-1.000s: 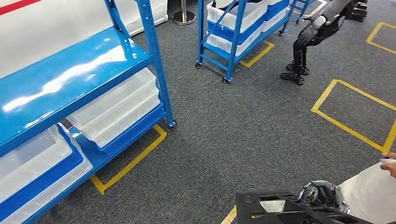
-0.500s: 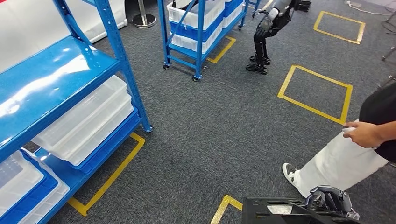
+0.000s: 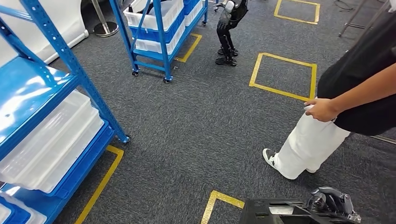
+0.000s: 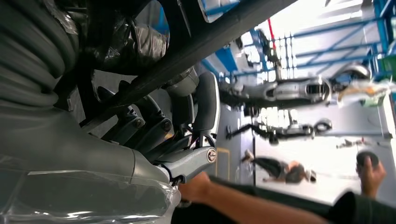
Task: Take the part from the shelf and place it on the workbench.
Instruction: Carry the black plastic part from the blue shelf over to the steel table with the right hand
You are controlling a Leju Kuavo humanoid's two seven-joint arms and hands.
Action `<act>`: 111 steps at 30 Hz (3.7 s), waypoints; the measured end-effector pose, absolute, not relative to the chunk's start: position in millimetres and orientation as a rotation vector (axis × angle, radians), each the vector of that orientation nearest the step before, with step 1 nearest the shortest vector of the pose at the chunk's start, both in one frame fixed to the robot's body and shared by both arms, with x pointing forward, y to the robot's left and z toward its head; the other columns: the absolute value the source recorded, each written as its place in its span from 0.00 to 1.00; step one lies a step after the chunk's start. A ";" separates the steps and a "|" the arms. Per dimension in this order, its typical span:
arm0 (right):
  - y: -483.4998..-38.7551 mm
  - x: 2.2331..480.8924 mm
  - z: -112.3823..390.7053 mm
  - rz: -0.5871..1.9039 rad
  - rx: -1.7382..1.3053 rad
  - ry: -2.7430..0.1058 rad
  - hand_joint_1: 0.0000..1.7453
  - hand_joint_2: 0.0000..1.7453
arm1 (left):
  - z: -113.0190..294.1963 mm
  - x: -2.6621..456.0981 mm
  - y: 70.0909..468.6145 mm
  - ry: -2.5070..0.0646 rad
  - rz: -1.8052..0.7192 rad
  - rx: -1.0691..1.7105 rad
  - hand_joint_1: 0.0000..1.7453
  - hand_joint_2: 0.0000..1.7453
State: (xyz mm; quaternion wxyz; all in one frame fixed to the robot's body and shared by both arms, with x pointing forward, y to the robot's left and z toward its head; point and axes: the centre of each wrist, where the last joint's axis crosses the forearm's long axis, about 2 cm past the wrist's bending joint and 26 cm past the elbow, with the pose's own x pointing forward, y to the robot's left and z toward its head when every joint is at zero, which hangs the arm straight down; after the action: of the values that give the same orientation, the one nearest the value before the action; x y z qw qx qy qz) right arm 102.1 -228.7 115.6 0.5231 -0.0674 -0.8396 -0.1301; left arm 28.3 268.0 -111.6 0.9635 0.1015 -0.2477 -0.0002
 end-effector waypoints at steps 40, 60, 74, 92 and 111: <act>-229.0 100.2 115.4 -0.304 -0.166 -1.993 1.00 1.00 | -111.5 30.8 267.9 -0.504 -0.002 0.195 0.00 0.00; -228.2 102.2 113.2 -0.303 -0.163 -1.988 1.00 1.00 | -111.1 33.8 266.9 -0.511 0.002 0.191 0.00 0.00; -227.8 101.8 111.4 -0.301 -0.159 -1.981 1.00 1.00 | -111.4 30.7 266.6 -0.503 0.004 0.190 0.00 0.00; -223.4 101.8 111.8 -0.273 -0.182 -1.976 1.00 1.00 | -111.7 28.9 267.9 -0.493 0.019 0.172 0.00 0.00; -212.4 109.9 104.5 -0.224 -0.165 -1.963 1.00 1.00 | -112.1 27.9 271.8 -0.494 0.044 0.163 0.00 0.00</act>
State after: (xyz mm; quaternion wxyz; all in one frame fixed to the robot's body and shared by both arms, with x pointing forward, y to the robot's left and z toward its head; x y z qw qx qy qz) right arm 109.9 -212.4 104.5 0.5477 -0.0695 -0.8284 -0.0945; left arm 27.9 271.8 -112.1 0.9662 0.0806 -0.2441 0.0215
